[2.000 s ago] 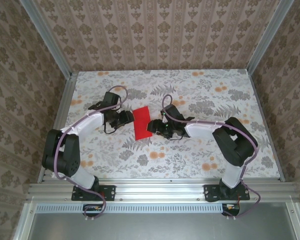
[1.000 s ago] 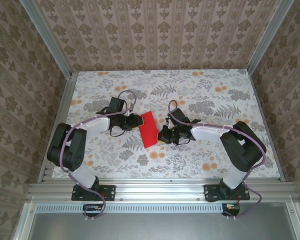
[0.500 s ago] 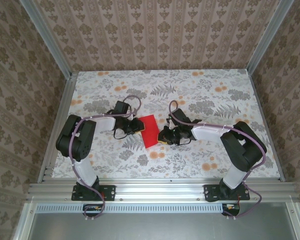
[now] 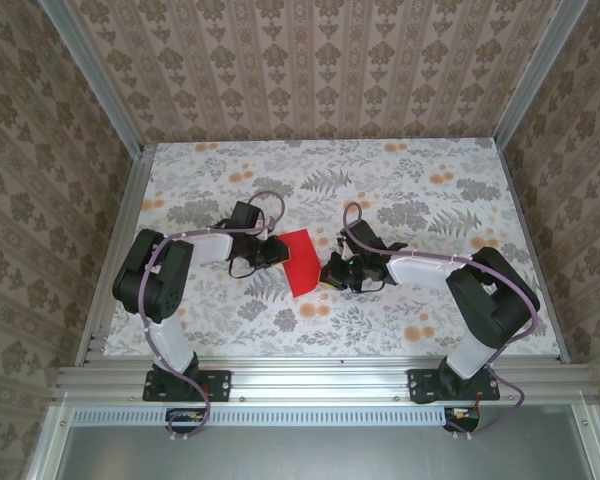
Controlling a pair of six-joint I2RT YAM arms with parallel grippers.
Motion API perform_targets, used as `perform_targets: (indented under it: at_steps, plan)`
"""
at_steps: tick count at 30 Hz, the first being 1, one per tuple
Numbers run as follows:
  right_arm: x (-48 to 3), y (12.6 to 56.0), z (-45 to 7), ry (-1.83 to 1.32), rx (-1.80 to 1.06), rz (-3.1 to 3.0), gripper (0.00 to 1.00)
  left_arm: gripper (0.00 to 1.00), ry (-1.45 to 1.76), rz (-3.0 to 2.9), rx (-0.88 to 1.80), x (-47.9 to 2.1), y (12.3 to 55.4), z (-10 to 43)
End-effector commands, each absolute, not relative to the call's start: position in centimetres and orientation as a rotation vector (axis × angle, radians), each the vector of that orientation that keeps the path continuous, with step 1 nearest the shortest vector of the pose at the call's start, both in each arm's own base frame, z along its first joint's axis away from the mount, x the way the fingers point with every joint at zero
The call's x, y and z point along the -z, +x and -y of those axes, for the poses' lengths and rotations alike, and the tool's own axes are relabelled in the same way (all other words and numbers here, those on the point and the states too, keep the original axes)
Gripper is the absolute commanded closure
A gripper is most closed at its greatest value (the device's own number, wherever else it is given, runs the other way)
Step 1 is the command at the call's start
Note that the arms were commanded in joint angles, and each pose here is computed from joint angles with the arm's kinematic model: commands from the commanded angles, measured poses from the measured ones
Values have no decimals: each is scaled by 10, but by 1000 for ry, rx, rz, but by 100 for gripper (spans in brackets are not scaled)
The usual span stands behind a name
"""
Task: Fold a paper plane with a square sheet of paper (pick it up from the middle)
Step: Third fold the triangle at the center of the table.
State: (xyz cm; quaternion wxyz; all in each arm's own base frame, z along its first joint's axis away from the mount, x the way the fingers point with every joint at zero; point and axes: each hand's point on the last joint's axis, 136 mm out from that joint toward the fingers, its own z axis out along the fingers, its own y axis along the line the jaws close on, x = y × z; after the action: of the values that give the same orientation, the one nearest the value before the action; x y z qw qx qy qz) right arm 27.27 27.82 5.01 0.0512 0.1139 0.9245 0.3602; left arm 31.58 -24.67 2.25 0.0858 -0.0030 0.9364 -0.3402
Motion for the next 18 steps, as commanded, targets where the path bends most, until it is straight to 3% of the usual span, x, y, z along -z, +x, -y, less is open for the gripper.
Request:
perform_targets:
  at_steps: [1,18]
  plan:
    - [-61,286,-289,315,-1155,-2741,99,80,0,-2861,941,-4,310,241]
    - [-64,331,-344,239,-1329,-2630,100,86,3,-2892,878,5,309,235]
